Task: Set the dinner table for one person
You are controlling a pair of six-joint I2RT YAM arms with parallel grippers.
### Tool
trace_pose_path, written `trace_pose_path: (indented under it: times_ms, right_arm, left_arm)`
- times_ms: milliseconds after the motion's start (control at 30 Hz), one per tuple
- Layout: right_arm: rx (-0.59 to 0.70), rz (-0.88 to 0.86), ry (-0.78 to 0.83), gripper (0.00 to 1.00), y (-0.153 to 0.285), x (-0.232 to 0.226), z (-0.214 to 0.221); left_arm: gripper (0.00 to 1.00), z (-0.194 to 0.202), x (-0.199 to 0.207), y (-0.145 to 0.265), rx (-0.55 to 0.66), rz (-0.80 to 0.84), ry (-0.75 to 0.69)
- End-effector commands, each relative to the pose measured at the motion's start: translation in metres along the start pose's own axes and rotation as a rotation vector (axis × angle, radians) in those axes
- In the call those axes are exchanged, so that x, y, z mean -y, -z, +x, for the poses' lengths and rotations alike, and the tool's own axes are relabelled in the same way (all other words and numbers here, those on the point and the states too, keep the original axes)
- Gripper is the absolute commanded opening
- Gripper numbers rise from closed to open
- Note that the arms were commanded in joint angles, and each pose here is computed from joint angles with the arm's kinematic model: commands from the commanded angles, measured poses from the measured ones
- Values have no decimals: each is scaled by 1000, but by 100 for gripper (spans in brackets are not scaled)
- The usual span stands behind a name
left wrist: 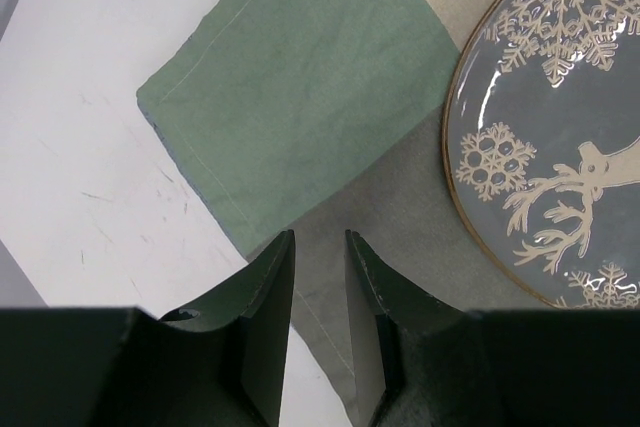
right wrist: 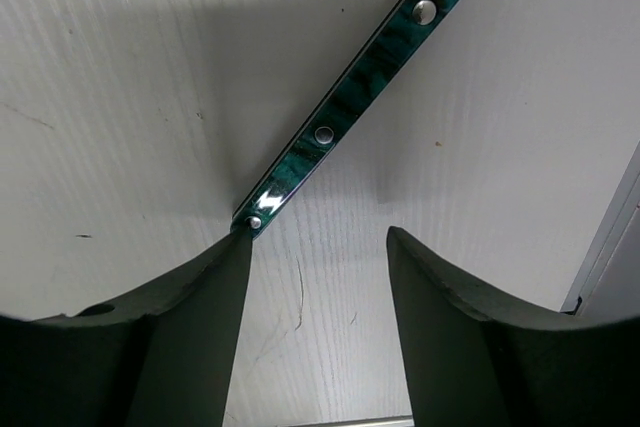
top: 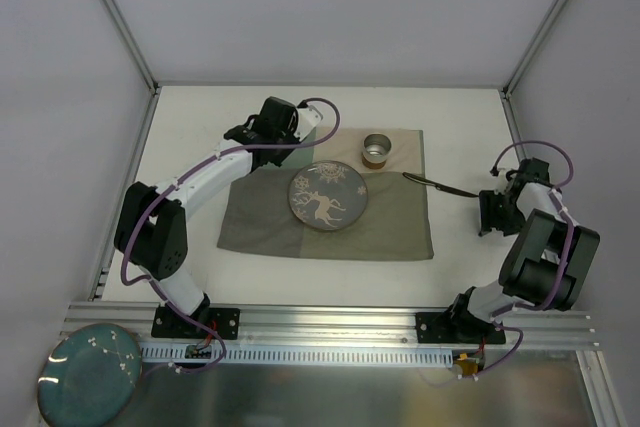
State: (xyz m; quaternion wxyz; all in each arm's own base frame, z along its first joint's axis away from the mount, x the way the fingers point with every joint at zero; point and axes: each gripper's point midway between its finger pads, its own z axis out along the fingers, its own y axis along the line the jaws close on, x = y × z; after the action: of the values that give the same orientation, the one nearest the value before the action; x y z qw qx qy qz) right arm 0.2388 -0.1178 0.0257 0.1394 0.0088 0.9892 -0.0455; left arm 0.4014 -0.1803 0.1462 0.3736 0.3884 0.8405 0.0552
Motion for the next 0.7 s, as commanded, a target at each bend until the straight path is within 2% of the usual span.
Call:
trace_pose_path:
  times_ms: [0,367,467,533,667]
  right_arm:
    - [40,-39,1,60,10,-2,-16]
    - [105,-2,-15,61,26,6,-32]
    - [142,45,-81,63,22,11,-36]
    - [179,79,-154,70,19,15,-40]
    - [244,153,-249,74,28,28,-50]
  left_arm:
    - [27,-12,-3,3,14,-12,3]
    - [27,-13,1,-2,6,-1,-3]
    - [26,-14,0,-3,7,-3,0]
    - [26,-14,1,-4,7,0,1]
    - [26,-12,3,-4,4,5,4]
